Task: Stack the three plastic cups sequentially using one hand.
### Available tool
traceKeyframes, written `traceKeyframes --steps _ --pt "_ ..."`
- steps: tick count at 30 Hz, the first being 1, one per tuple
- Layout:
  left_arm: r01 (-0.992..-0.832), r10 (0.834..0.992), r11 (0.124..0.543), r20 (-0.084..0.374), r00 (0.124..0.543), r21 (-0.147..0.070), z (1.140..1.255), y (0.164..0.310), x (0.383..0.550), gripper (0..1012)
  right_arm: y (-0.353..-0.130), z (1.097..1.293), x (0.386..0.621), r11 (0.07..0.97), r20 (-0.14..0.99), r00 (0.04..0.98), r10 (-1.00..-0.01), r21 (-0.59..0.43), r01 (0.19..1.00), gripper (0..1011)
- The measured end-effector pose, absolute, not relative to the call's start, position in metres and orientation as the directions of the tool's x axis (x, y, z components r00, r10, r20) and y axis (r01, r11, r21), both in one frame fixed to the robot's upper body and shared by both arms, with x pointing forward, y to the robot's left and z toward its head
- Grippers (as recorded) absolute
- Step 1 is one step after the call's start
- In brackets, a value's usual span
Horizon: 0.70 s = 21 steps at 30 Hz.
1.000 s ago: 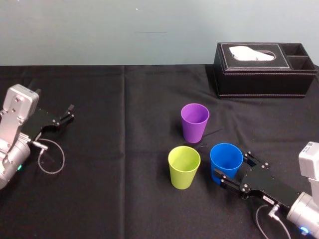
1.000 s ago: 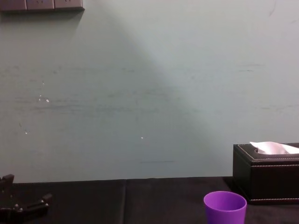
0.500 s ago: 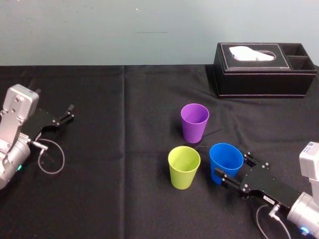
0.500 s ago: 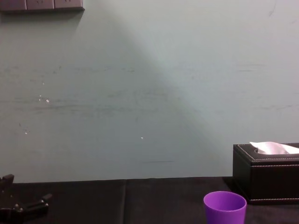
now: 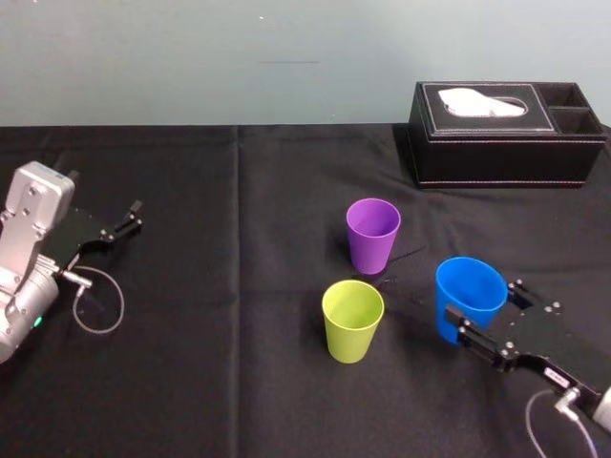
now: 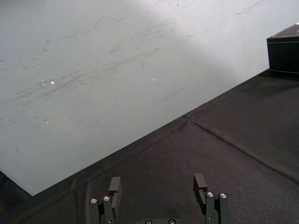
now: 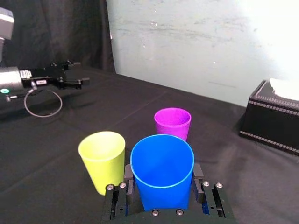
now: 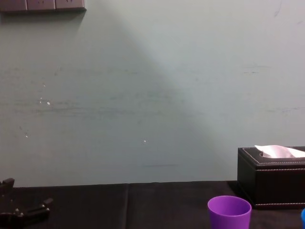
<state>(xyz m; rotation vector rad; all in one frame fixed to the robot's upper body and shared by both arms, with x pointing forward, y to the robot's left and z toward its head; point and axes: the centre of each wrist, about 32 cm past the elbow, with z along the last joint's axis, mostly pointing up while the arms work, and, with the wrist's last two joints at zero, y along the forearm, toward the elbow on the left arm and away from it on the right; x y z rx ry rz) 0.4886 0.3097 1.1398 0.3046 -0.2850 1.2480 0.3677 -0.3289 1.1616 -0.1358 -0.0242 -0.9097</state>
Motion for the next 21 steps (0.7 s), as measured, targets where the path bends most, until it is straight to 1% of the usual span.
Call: traceKeyframes --steps 2,3,5,9,13,18,21 --pt "-0.955 0.880 0.287 0.374 0.292 0.070 1.140 0.310 0.489 1011 -0.330 1.169 0.366 0.605 0.088 0.614 -0.784 -0.110 0.788 723" --pt "-0.955 0.880 0.287 0.374 0.292 0.070 1.140 0.310 0.489 1011 -0.330 1.176 0.365 0.606 0.100 0.615 -0.782 -0.108 0.788 723" --pt "-0.955 0.880 0.287 0.374 0.292 0.070 1.140 0.310 0.489 1011 -0.330 1.181 0.365 0.605 0.109 0.614 -0.781 -0.107 0.789 723" --pt "-0.955 0.880 0.287 0.374 0.292 0.070 1.140 0.310 0.489 1011 -0.330 1.192 0.372 0.601 0.125 0.609 -0.783 -0.098 0.793 723" --pt "-0.955 0.880 0.287 0.374 0.292 0.070 1.140 0.310 0.489 1011 -0.326 1.205 0.386 0.602 0.138 0.607 -0.783 -0.079 0.794 723" --pt "-0.955 0.880 0.287 0.374 0.292 0.070 1.140 0.310 0.489 1011 -0.318 1.214 0.406 0.608 0.139 0.611 -0.779 -0.069 0.791 723" --pt "-0.955 0.880 0.287 0.374 0.292 0.070 1.140 0.310 0.489 1011 -0.309 1.217 0.423 0.610 0.147 0.613 -0.776 -0.075 0.789 723"
